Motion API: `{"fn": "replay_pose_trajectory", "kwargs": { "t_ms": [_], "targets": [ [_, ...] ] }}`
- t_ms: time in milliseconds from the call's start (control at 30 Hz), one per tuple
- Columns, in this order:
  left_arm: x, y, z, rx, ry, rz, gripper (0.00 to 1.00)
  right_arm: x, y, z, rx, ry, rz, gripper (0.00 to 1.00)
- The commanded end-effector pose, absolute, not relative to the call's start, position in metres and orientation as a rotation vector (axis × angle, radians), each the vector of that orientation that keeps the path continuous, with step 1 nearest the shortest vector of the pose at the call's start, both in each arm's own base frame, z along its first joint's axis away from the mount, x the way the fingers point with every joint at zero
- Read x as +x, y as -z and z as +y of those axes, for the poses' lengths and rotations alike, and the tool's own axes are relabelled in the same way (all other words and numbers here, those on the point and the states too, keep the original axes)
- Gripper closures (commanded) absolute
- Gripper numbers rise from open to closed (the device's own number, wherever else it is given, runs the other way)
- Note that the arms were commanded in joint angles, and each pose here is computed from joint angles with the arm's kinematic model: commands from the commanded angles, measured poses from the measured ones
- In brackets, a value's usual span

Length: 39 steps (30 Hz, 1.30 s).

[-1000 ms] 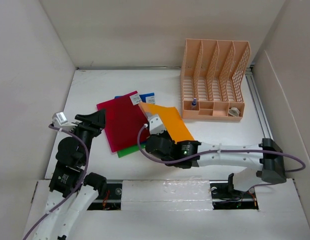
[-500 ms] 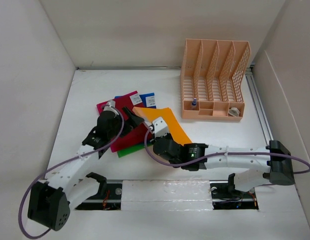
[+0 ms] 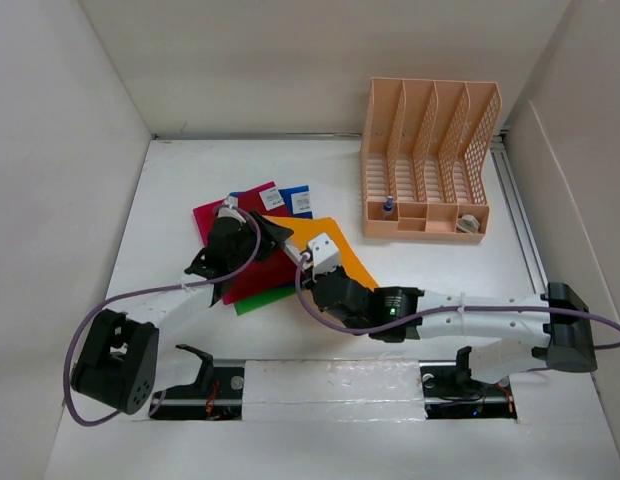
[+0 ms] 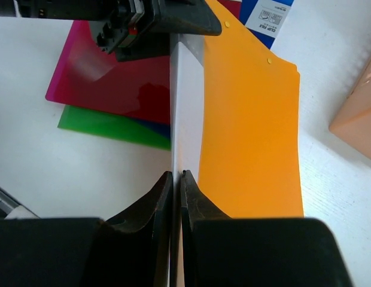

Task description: Organize the desk

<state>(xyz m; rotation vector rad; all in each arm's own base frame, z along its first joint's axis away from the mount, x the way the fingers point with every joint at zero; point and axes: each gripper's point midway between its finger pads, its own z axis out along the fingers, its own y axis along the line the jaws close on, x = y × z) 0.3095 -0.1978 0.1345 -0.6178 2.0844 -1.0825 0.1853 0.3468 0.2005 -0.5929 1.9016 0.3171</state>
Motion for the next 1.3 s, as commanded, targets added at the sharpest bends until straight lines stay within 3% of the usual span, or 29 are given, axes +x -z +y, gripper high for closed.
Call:
{"fn": "replay_pose_trajectory", "kwargs": {
  "t_ms": [0,33,67,100,233,300,333,400,433,600,1000,1267],
  "targets": [
    [0.326,-0.154,-0.198,-0.623,1.126,1.937,0.54,0.184,-0.234,0.351,-0.508,-0.459,1.848,1.0],
    [0.327,-0.16,-0.199,-0.621,1.15,1.907,0.67,0.183,-0.233,0.35,-0.509,-0.46,1.85,1.0],
    [0.327,-0.161,-0.2,-0.611,1.159,1.9,0.9,0.183,-0.233,0.349,-0.509,-0.463,1.849,1.0],
    [0.326,-0.164,-0.2,-0.604,1.165,1.89,1.0,0.182,-0.233,0.347,-0.506,-0.465,1.851,1.0],
    [0.32,-0.178,-0.195,-0.579,1.153,1.838,1.0,0.181,-0.228,0.341,-0.498,-0.446,1.875,0.97],
    [0.314,-0.191,-0.193,-0.576,1.138,1.799,1.0,0.18,-0.231,0.341,-0.5,-0.454,1.879,0.79],
    [0.312,-0.192,-0.19,-0.587,1.125,1.809,1.0,0.178,-0.231,0.342,-0.513,-0.458,1.89,0.6],
    [0.306,-0.209,-0.189,-0.582,1.144,1.773,1.0,0.177,-0.244,0.345,-0.503,-0.481,1.89,0.46],
    [0.301,-0.209,-0.191,-0.581,1.146,1.792,1.0,0.176,-0.246,0.346,-0.509,-0.483,1.893,0.34],
    [0.287,-0.237,-0.196,-0.557,1.174,1.775,1.0,0.18,-0.255,0.363,-0.531,-0.485,1.88,0.1],
    [0.259,-0.272,-0.199,-0.492,1.269,1.78,1.0,0.213,-0.226,0.39,-0.58,-0.164,1.869,0.07],
    [0.244,-0.289,-0.196,-0.456,1.278,1.787,1.0,0.241,-0.232,0.379,-0.458,-0.129,1.823,0.22]
  ]
}}
